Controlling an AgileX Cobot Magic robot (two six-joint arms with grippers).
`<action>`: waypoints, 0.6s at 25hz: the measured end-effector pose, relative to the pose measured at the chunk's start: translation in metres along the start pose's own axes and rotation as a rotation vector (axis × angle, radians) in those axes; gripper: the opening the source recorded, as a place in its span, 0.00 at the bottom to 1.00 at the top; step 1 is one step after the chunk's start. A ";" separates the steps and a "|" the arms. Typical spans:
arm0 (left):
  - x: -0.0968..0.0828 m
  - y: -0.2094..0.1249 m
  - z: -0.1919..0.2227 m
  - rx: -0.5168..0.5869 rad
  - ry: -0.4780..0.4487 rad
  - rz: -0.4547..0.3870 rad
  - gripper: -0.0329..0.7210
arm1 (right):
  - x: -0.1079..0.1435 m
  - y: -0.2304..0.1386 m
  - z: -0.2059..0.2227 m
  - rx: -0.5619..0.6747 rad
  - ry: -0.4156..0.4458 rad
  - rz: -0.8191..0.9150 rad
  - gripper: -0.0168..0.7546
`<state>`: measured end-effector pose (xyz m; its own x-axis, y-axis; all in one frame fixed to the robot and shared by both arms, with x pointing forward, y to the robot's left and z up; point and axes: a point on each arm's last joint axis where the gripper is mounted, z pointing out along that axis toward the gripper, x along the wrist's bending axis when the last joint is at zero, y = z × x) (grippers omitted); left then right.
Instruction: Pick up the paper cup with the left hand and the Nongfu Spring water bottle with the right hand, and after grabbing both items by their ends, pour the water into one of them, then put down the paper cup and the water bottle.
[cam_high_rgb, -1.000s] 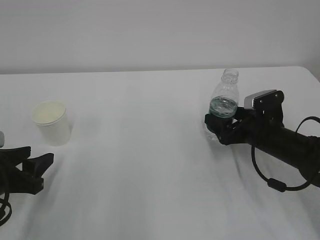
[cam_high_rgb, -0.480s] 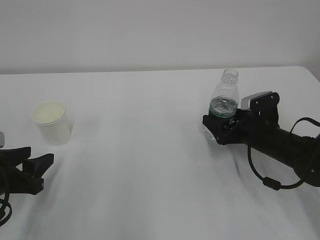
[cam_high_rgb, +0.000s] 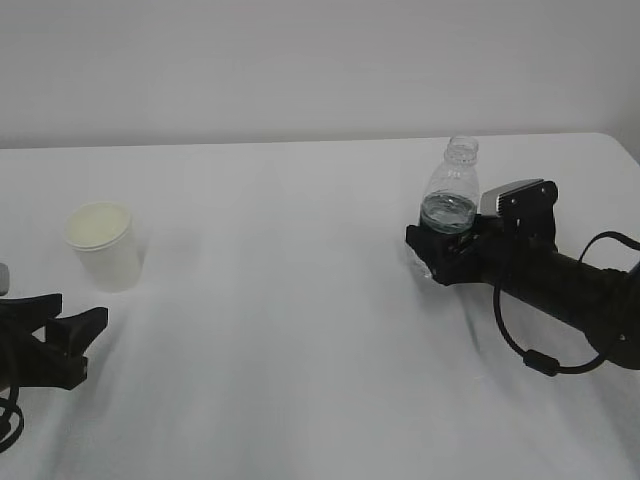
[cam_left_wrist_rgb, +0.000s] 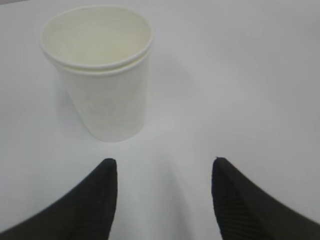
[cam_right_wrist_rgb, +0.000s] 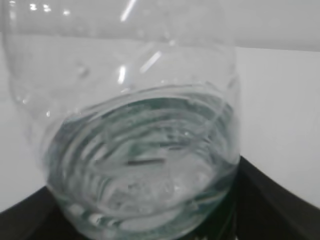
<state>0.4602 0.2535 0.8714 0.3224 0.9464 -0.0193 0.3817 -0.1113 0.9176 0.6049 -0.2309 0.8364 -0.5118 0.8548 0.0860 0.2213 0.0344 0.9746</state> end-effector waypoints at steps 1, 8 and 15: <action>0.000 0.000 0.000 0.000 0.000 0.000 0.62 | 0.000 0.000 0.000 0.000 0.000 0.002 0.78; 0.000 0.000 0.000 0.000 -0.005 0.002 0.62 | 0.000 0.000 0.000 0.001 0.003 0.000 0.68; -0.001 0.000 0.000 0.000 -0.006 0.003 0.62 | 0.002 -0.001 0.000 0.005 0.020 -0.007 0.59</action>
<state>0.4600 0.2530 0.8714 0.3287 0.9442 -0.0192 0.3809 -0.1139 0.9176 0.6038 -0.2294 0.8360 -0.5299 0.8440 0.0830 0.2215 0.0432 0.9742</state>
